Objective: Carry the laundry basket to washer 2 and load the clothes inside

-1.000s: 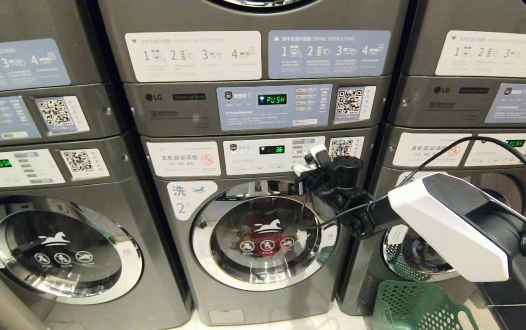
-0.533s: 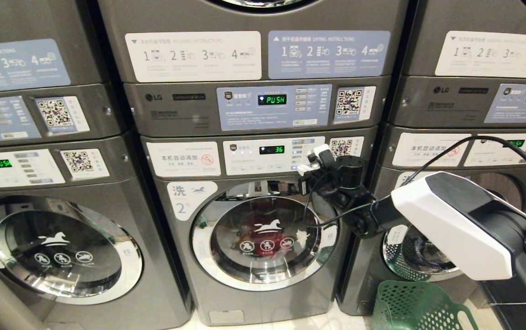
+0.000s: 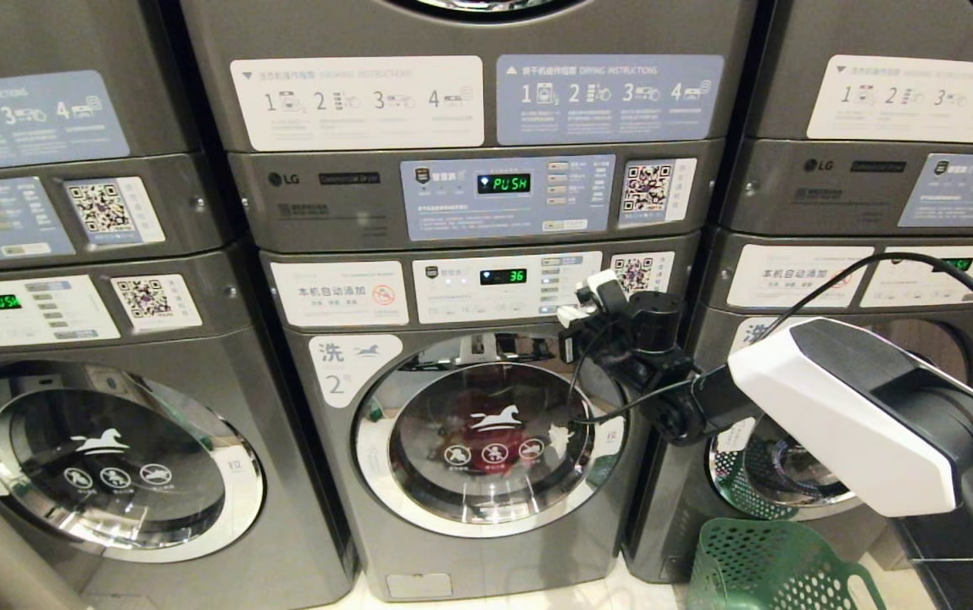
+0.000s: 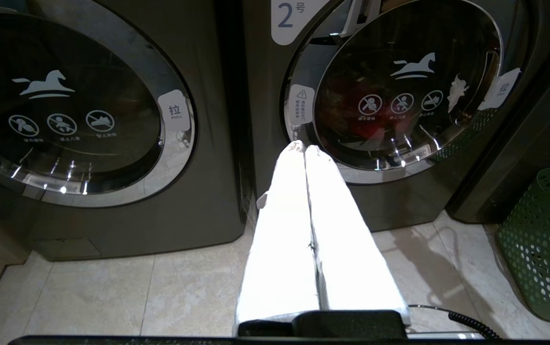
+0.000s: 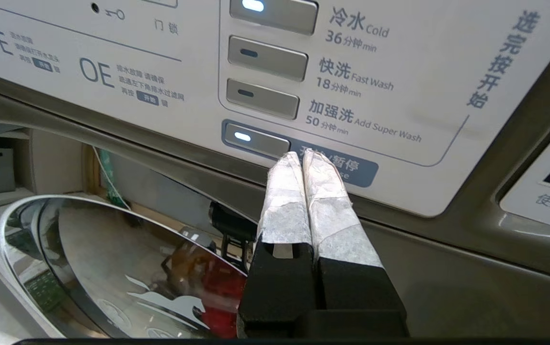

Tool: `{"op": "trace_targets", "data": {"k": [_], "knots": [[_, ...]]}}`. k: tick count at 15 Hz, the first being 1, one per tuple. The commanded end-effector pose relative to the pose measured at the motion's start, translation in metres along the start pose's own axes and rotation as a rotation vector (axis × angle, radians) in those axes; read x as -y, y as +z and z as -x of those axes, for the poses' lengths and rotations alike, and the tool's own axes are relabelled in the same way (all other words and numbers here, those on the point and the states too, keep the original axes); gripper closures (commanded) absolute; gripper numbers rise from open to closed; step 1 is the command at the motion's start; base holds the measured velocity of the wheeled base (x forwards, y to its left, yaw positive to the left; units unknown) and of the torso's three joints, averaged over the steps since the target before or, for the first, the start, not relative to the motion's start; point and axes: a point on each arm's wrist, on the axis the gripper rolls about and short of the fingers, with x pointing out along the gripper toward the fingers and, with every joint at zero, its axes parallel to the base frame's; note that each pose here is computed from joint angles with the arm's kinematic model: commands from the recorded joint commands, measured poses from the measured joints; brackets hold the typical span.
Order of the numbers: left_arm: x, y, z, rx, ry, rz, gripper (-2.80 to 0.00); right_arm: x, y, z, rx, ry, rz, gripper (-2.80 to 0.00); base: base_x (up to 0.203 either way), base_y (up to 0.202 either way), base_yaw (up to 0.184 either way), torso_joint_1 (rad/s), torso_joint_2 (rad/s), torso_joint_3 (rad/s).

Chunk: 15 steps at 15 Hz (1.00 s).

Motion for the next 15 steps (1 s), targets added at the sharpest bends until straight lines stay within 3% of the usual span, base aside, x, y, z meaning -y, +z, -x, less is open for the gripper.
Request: {"op": "trace_targets", "data": {"k": [1,5,9,12,15], "knots": [[0.0,0.0,0.0,0.0,0.0,0.0,0.0,-0.001,0.002,0.003,0.002,0.005,0.002,0.0,0.0,0.0,0.0,0.0,0.0,0.0],[0.0,0.0,0.0,-0.002,0.0,0.0,0.0,-0.002,0.006,0.049,-0.133,0.022,-0.002,0.0,0.0,0.0,0.0,0.0,0.0,0.0],[0.0,0.0,0.0,0.0,0.0,0.0,0.0,-0.001,0.043,0.171,-0.306,0.048,0.017,0.0,0.0,0.0,0.0,0.0,0.0,0.0],[0.0,0.0,0.0,0.0,0.0,0.0,0.0,0.01,0.088,0.267,-0.25,0.012,0.024,0.0,0.0,0.0,0.0,0.0,0.0,0.0],[0.0,0.0,0.0,0.0,0.0,0.0,0.0,0.029,0.118,0.367,-0.12,-0.155,0.03,0.0,0.0,0.0,0.0,0.0,0.0,0.0]]}}
